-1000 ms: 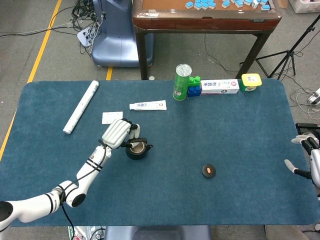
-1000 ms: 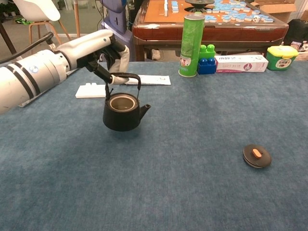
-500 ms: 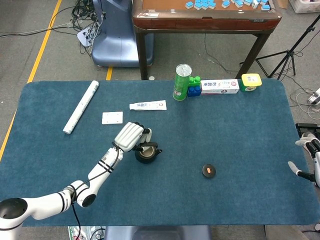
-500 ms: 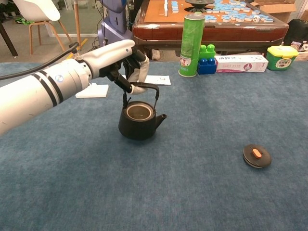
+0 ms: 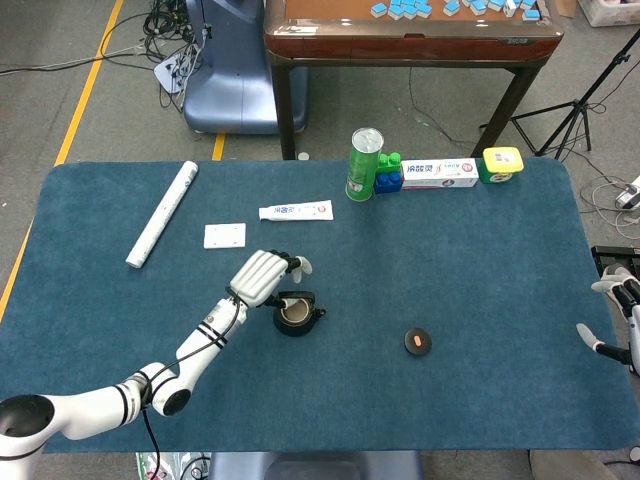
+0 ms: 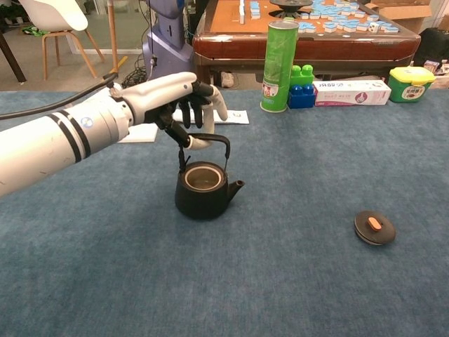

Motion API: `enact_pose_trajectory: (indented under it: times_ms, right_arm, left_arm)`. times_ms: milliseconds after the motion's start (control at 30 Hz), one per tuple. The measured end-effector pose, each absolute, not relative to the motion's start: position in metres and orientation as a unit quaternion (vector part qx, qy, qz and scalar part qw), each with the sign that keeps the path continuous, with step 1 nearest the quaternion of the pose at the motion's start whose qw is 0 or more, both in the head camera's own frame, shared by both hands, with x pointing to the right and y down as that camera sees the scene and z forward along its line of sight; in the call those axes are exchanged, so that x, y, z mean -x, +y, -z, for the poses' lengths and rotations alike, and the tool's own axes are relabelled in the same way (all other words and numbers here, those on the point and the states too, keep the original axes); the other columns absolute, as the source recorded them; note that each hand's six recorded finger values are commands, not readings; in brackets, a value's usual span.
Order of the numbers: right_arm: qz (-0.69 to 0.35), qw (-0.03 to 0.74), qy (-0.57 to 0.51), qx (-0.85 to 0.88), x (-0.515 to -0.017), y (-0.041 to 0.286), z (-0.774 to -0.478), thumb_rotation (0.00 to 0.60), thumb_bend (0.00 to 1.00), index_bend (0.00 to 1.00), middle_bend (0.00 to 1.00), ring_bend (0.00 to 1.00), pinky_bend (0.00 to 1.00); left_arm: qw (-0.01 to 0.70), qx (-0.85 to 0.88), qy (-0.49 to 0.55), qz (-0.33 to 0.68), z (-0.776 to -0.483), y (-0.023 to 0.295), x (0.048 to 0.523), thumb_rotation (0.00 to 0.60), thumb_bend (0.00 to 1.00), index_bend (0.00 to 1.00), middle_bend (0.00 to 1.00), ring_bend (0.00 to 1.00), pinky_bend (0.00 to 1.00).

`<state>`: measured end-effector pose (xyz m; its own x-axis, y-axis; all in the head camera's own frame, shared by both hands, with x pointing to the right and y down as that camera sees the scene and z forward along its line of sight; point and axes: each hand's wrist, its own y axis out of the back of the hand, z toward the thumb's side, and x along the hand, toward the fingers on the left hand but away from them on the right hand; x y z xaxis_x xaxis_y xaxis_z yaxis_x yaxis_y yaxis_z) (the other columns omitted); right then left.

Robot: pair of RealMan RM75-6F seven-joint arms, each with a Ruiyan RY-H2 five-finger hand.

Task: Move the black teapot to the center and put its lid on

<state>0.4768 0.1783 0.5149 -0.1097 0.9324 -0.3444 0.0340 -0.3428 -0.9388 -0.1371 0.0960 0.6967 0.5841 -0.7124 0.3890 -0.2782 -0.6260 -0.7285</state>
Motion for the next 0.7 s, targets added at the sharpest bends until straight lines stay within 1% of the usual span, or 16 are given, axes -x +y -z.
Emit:
enact_pose_trajectory:
  times_ms: [100,300,467,533,700]
  right_arm:
    - [-0.604,0.372,-0.437,0.553,-0.477,0.179,-0.514,0.6,0.22,0.35,0.3,0.1,0.12]
    - [-0.603,0.372,-0.437,0.554,-0.477,0.179,-0.514,0.6,0.22,0.35,0.3,0.1,0.12]
    - [-0.602,0.373,-0.437,0.554,-0.476,0.179,-0.514,0.6,0.22,0.35,0.3,0.1,0.12]
    - [-0.602,0.373,-0.438,0.554,-0.476,0.179,-0.514,0.6,0.22,0.35,0.3,0.1,0.12]
    - [-0.601,0.373,-0.436,0.557,-0.475,0.179,-0.514,0.6,0.22,0.35,0.3,0.1,0.12]
  left_arm:
    - [0.313,0.833,0.29,0.352,-0.698,0.098,0.138,0.6,0.25,0.23,0.32,0.29,0.34]
    - [0.311,0.832,0.283,0.362,-0.699,0.103,0.14,0.6,0.24,0.18,0.26,0.26,0.34]
    - [0.309,0.832,0.281,0.365,-0.698,0.104,0.142,0.6,0.22,0.08,0.17,0.19,0.31]
    - [0.307,0.832,0.282,0.366,-0.696,0.104,0.144,0.6,0.22,0.05,0.15,0.18,0.3]
    - [0.3,0.83,0.293,0.367,-0.689,0.101,0.157,0.6,0.22,0.05,0.14,0.17,0.29]
